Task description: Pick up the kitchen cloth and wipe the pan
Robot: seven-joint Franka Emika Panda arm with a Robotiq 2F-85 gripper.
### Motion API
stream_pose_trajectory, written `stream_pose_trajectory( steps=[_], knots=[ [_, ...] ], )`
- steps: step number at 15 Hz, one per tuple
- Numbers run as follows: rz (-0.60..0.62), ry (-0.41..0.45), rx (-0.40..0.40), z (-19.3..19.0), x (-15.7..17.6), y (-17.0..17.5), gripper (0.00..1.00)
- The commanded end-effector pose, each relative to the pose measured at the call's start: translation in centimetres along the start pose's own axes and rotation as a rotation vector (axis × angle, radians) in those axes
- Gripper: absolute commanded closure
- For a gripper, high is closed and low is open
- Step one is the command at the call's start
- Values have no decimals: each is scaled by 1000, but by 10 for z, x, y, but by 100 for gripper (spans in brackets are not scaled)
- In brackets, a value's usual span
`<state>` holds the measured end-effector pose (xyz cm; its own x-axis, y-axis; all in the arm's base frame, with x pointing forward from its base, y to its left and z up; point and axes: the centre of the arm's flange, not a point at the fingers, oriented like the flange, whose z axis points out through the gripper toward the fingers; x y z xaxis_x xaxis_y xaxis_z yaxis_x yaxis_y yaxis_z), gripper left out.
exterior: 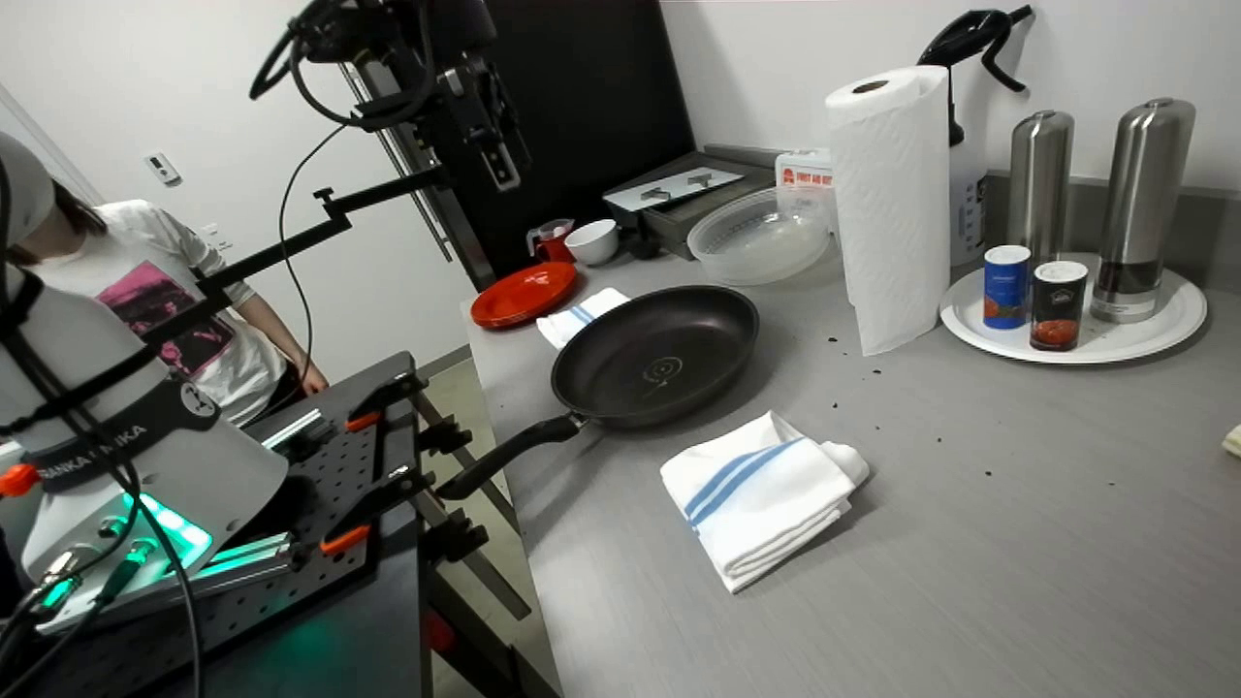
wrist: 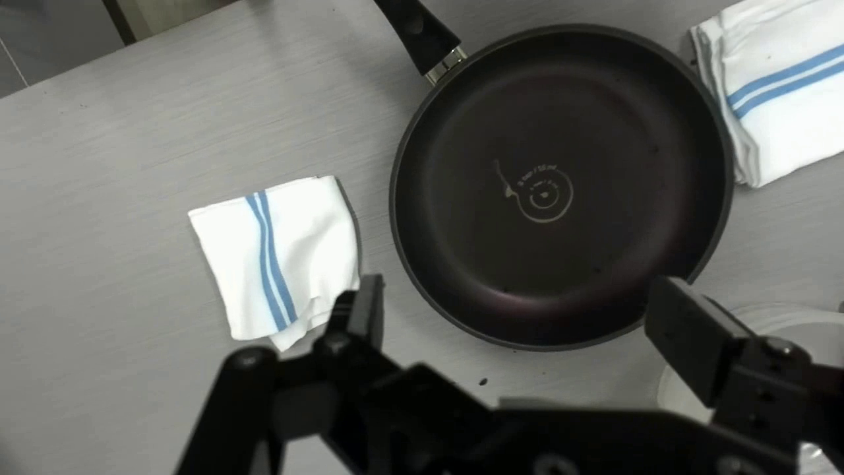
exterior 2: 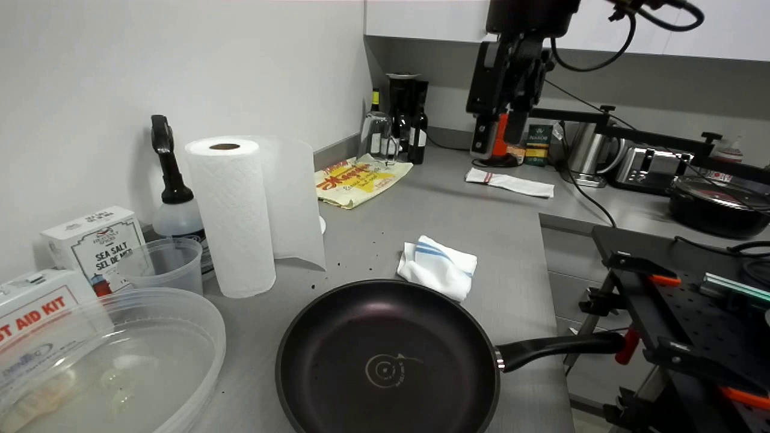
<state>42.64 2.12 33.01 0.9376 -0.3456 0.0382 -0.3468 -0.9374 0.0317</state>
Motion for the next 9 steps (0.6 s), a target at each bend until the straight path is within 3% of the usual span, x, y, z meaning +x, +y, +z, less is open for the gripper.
stream_pose_trajectory(
  steps=[1,9],
  knots=[
    [116,14,-15,36,36,19,0],
    [356,38,-20,100,75,77,0]
  ],
)
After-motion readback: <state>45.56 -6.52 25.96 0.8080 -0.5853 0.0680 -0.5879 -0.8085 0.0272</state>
